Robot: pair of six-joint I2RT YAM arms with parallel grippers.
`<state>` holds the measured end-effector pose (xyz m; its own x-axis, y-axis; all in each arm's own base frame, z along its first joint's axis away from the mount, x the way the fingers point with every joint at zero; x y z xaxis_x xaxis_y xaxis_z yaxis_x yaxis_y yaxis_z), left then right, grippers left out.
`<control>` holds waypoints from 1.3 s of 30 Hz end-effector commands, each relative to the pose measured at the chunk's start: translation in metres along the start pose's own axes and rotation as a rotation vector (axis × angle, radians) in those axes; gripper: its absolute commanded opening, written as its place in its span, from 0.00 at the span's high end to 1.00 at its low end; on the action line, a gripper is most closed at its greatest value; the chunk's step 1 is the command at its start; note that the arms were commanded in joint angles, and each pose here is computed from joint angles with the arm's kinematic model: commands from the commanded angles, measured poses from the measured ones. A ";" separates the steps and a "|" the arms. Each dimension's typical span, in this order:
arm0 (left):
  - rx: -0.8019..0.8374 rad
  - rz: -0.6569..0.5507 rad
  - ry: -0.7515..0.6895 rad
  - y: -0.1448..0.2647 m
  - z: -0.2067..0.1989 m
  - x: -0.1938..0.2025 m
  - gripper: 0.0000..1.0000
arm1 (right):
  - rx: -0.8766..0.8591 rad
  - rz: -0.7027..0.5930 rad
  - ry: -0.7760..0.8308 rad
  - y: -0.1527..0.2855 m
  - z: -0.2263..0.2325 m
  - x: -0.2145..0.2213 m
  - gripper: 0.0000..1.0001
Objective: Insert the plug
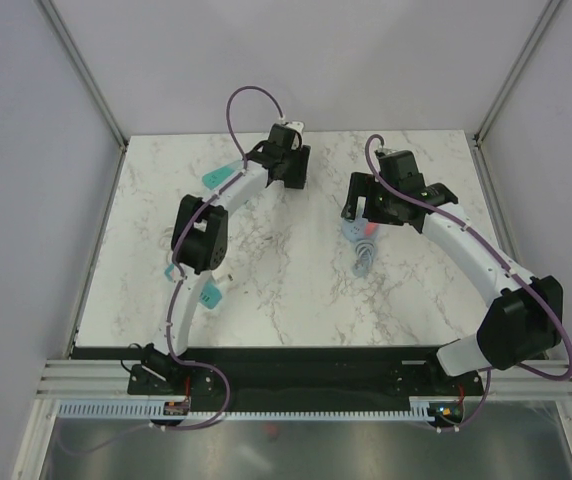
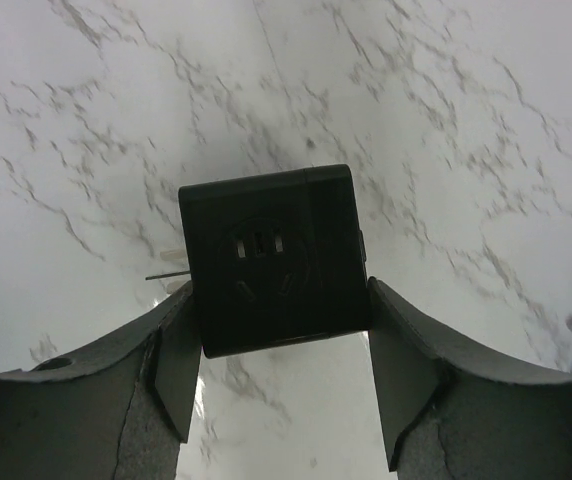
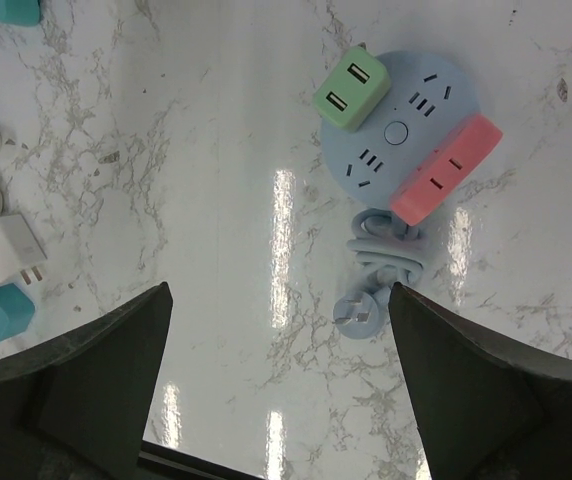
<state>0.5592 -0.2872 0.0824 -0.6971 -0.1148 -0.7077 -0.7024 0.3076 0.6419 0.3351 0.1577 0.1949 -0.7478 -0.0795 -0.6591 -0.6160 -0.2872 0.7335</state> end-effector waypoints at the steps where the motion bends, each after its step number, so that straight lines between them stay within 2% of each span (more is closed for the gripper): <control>1: 0.214 -0.083 -0.019 0.092 -0.057 -0.055 0.98 | -0.031 -0.113 0.034 0.009 0.008 -0.033 0.04; 3: 0.284 -0.022 0.009 0.117 -0.065 -0.041 0.98 | -0.071 -0.203 0.055 0.013 0.016 -0.050 0.05; 4: 0.341 -0.044 0.022 0.149 -0.075 -0.053 0.98 | -0.073 -0.238 0.072 0.016 0.015 -0.049 0.05; 6: 0.439 0.049 0.033 0.172 -0.083 -0.030 0.98 | -0.103 -0.362 0.118 0.030 0.020 -0.066 0.04; 8: 0.536 0.102 0.050 0.211 -0.094 -0.020 0.98 | -0.133 -0.423 0.186 0.034 0.024 -0.068 0.04; 10: 0.571 0.162 0.067 0.236 -0.094 -0.009 0.98 | -0.251 -0.472 0.256 0.049 0.041 -0.067 0.04; 12: 0.637 0.208 0.058 0.268 -0.099 0.000 0.98 | -0.339 -0.594 0.319 0.073 0.058 -0.077 0.04; 14: 0.684 0.271 0.063 0.287 -0.100 0.015 0.98 | -0.407 -0.626 0.350 0.080 0.069 -0.071 0.04; 16: 0.733 0.273 0.063 0.311 -0.104 0.016 0.98 | -0.396 -0.627 0.379 0.083 0.074 -0.075 0.03; 18: 0.786 0.299 0.066 0.330 -0.108 0.021 0.98 | -0.389 -0.566 0.444 0.077 0.083 -0.066 0.02; 28: 0.856 0.362 0.114 0.356 -0.114 0.028 0.98 | -0.358 -0.602 0.549 0.092 0.109 -0.070 0.02; 33: 0.836 0.364 0.131 0.354 -0.113 0.028 0.98 | -0.417 -0.567 0.609 0.093 0.121 -0.057 0.02; 39: 0.792 0.372 0.150 0.344 -0.108 0.031 0.98 | -0.403 -0.532 0.615 0.098 0.116 -0.049 0.03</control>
<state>0.2899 -0.2804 0.2898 -0.9159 0.0222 -0.4008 -0.1783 0.8722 0.4555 0.2947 0.2388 0.2978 -0.1068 -0.3090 -0.9450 -0.6514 -0.6963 0.3013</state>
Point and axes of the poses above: each gripper's point midway between its finger pads, its own y axis back along the fingers, its own z axis along the line the jaws close on, x = y × z, the point moved 2 cm from there along y, back along the fingers, and after that the axes turned 15 degrees about y, right-handed, at the moved point
